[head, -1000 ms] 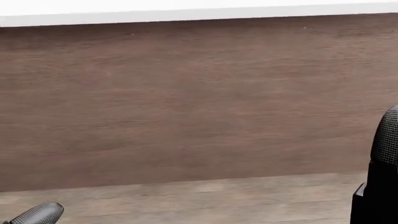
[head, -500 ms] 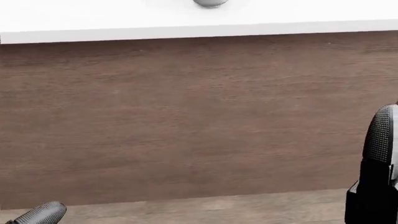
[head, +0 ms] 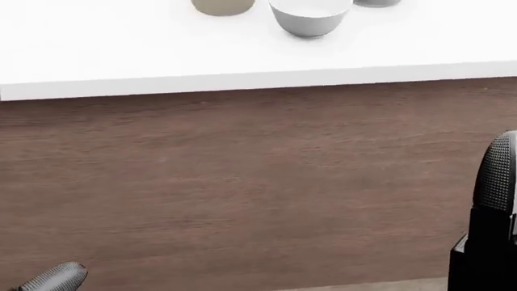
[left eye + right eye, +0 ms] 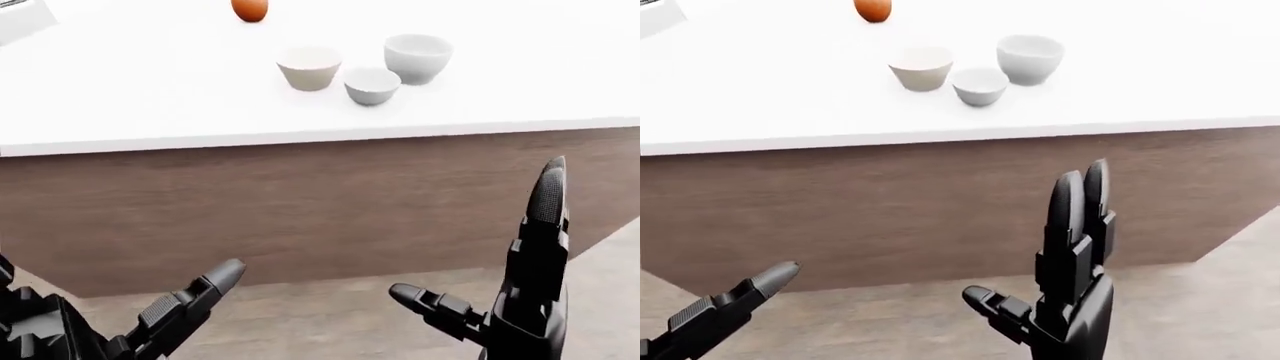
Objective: Stack the bowls from largest to smallest.
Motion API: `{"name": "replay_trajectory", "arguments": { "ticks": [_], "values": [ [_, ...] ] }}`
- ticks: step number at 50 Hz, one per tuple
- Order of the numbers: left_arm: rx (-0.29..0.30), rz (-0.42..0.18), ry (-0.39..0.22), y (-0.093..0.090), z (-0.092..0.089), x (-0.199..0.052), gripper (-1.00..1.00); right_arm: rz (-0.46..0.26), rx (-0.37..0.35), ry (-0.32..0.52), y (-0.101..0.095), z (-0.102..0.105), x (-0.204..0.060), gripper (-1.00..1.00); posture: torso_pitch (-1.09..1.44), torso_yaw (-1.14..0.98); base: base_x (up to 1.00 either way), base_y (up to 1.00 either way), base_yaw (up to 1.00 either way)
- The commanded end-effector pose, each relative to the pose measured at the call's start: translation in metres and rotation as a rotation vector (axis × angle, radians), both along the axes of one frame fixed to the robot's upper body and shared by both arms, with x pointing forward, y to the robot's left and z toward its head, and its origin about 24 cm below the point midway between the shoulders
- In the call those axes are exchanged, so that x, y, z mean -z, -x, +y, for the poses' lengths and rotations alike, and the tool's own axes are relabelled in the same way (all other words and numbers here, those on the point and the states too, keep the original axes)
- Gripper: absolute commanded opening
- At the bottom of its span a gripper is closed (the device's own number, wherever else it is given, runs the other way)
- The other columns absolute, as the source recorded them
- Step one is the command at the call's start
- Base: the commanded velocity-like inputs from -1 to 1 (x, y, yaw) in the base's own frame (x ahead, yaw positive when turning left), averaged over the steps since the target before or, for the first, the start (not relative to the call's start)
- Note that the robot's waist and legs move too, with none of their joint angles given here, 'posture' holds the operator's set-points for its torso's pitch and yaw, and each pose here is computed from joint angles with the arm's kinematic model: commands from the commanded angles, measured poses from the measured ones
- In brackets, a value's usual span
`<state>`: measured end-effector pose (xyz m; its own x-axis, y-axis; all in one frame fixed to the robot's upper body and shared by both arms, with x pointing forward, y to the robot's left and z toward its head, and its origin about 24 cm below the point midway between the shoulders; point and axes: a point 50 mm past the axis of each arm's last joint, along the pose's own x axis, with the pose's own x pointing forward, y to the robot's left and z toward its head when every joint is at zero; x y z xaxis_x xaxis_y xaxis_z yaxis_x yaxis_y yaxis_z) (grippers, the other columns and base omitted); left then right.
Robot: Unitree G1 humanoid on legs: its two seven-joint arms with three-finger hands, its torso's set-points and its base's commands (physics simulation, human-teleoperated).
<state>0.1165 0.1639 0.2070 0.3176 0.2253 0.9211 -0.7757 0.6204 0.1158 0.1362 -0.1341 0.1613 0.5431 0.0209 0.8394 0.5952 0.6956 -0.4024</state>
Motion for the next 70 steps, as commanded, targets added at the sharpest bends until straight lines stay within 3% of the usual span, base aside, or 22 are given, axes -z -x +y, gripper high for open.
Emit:
{"name": "replay_trajectory", "arguments": {
  "ticks": [1,18,30,46,70],
  "values": [
    [0.000,-0.044,-0.017,0.006,-0.001,-0.006,1.00,-0.050,-0.009,-0.013,0.005,0.001,-0.008,1.00,0.00,0.00,0.35,0.15,0.00],
    [0.003,-0.042,-0.012,0.006,-0.001,-0.007,1.00,-0.048,-0.012,-0.014,0.002,-0.001,0.003,1.00,0.00,0.00,0.34,0.16,0.00],
    [0.005,-0.040,-0.017,0.004,-0.001,-0.005,1.00,-0.047,-0.011,-0.016,0.005,0.001,-0.007,1.00,0.00,0.00,0.34,0.16,0.00],
    [0.006,-0.039,-0.017,0.005,-0.002,-0.005,1.00,-0.036,-0.015,-0.019,0.000,-0.002,0.007,1.00,0.00,0.00,0.06,0.16,0.00],
    [0.007,-0.036,-0.018,0.003,-0.001,-0.002,1.00,-0.032,-0.016,-0.012,0.001,0.002,-0.003,1.00,0.00,0.00,0.03,0.12,0.00]
  ]
}}
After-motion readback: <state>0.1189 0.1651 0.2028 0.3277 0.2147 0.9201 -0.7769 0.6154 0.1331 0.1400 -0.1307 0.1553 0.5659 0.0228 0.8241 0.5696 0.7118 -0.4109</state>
